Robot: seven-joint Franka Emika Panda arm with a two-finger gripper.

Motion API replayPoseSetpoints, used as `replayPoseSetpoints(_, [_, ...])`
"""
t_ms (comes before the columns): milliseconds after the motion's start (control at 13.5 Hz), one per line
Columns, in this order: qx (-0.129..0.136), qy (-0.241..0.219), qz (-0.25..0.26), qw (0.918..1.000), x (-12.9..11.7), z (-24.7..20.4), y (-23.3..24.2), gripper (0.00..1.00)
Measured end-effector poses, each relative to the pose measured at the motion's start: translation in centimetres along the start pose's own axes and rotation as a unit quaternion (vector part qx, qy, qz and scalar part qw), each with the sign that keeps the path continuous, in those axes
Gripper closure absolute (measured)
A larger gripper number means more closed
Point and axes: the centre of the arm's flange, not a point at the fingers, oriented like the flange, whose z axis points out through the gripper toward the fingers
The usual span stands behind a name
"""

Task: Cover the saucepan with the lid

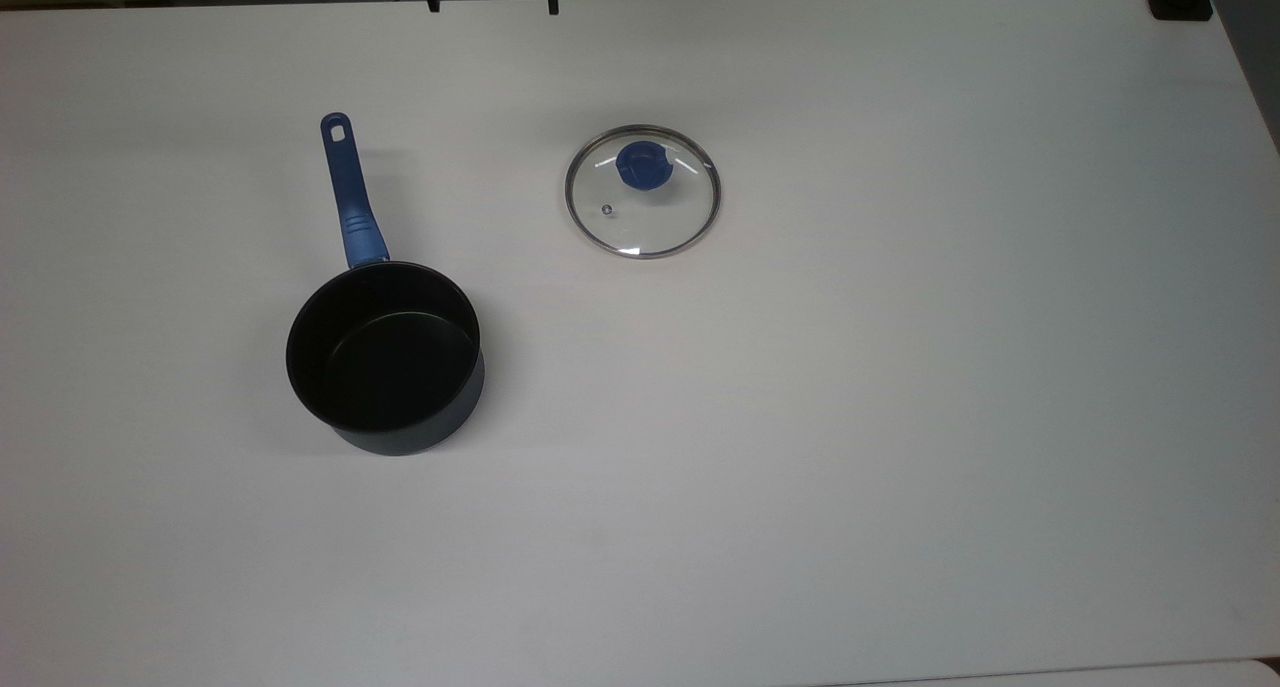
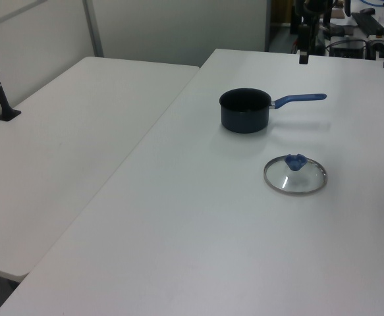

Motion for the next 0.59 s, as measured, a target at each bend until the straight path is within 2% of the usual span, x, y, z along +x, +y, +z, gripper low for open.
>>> replayPoseSetpoints(594, [0.0, -0.007, 0.002, 1.0, -0.2, -0.8, 0.2, 0.0])
